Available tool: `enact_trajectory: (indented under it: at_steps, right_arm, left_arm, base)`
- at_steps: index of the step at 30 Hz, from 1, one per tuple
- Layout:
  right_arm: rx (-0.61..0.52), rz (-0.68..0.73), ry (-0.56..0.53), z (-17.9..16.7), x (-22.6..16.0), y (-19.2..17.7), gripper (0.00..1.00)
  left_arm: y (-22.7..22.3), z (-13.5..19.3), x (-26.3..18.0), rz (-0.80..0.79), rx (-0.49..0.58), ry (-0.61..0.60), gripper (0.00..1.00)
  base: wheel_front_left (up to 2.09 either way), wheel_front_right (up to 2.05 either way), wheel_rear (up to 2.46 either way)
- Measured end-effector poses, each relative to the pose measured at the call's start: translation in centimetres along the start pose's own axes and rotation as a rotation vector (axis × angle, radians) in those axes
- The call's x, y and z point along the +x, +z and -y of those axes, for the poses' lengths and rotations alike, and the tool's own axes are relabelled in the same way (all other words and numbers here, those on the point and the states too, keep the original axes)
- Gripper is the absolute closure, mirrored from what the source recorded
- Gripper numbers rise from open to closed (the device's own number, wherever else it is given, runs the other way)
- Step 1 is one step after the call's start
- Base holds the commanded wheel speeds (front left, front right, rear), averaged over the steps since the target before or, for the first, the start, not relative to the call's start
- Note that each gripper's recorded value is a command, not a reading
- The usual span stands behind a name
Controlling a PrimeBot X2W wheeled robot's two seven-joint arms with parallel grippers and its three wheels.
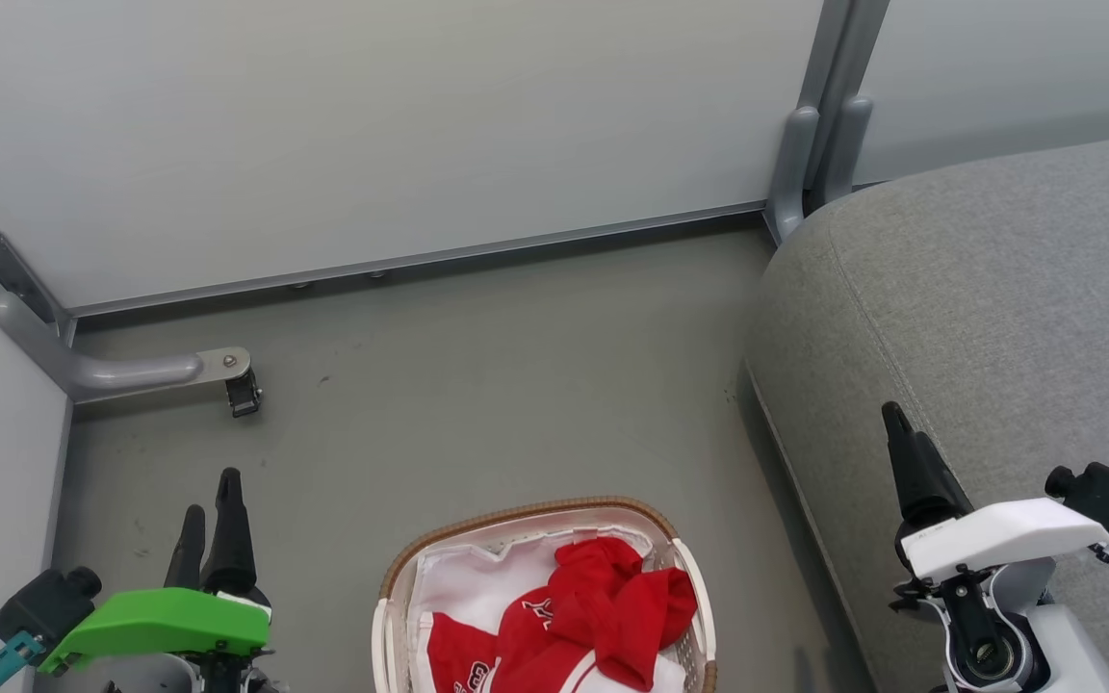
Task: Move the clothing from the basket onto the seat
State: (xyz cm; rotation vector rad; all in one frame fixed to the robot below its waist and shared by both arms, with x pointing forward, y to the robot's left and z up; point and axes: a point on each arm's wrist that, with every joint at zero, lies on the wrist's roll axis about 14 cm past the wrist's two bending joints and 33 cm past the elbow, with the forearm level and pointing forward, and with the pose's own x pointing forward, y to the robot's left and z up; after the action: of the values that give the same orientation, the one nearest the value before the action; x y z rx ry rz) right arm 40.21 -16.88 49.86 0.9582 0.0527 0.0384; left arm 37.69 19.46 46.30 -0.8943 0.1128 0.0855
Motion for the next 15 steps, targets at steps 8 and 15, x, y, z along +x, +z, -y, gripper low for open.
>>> enact_trajectory:
  at_steps: [8,15]
  right_arm:
    - [-0.136,-0.015,0.023,-0.55,0.2,-0.66,0.0]
    - [-0.238,-0.02,0.036,-0.71,0.23,-1.04,0.0]
  left_arm:
    - [-0.42,0.14,0.04,-0.009,0.135,-0.002,0.0]
    - [-0.84,0.38,0.02,-0.016,0.238,-0.012,0.0]
  base:
    - [0.0,0.0,0.0]
    - [0.0,0.0,0.0]
